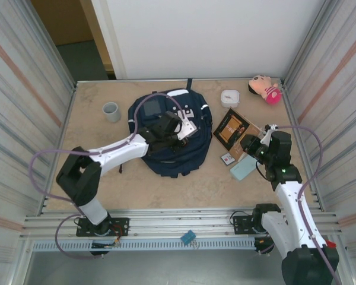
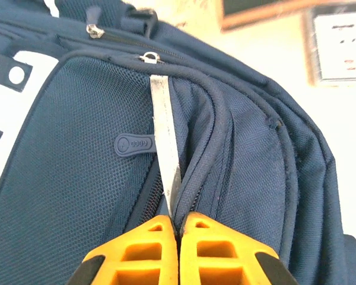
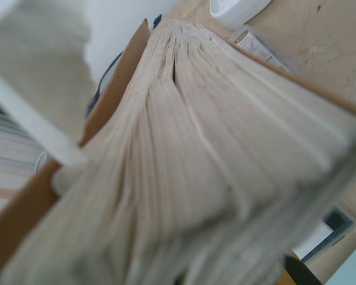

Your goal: Pack books, pencil case, and school supplies into a backpack

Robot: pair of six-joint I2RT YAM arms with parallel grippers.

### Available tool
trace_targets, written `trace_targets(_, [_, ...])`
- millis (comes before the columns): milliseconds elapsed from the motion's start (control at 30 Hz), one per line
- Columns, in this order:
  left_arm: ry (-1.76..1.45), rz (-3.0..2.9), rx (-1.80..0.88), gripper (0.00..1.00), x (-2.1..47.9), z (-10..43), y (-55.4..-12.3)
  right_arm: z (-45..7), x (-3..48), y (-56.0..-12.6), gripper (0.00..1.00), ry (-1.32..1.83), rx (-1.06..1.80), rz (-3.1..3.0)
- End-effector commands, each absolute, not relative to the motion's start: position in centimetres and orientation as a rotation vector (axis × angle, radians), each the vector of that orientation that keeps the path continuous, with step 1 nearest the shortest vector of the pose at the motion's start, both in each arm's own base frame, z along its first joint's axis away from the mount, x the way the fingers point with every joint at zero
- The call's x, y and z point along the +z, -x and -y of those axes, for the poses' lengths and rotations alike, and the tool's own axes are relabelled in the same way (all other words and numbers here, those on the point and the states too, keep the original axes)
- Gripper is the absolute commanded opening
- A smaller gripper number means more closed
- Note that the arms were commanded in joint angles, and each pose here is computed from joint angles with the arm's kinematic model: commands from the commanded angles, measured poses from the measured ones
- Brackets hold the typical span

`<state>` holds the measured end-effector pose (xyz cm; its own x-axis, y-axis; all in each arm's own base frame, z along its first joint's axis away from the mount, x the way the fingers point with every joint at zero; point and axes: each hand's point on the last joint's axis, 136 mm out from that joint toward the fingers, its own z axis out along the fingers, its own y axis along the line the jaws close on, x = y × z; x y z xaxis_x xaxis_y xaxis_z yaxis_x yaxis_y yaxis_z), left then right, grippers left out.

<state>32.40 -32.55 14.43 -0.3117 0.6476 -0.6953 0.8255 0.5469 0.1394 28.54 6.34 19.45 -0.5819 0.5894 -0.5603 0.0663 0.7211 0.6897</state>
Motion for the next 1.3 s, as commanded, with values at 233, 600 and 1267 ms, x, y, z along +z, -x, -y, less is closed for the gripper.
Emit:
trace_targets(233, [-0.826, -2.047, -0.482, 0.0, 25.6, 30.9, -34.0, -5.8, 22.7, -25.4, 0.0, -0.689, 0.887, -2.119])
trace_targets(600, [-0.765, -1.979, -0.589, 0.0, 30.5, 30.4, -36.6, -10.9, 24.2, -21.6, 0.0, -0.706, 1.325, -2.129])
trace_targets(1267, [-0.762, -1.966, -0.675, 0.0, 32.1, 31.3, -38.1, -19.0, 24.0, -26.6, 0.0, -0.804, 1.483, -1.608])
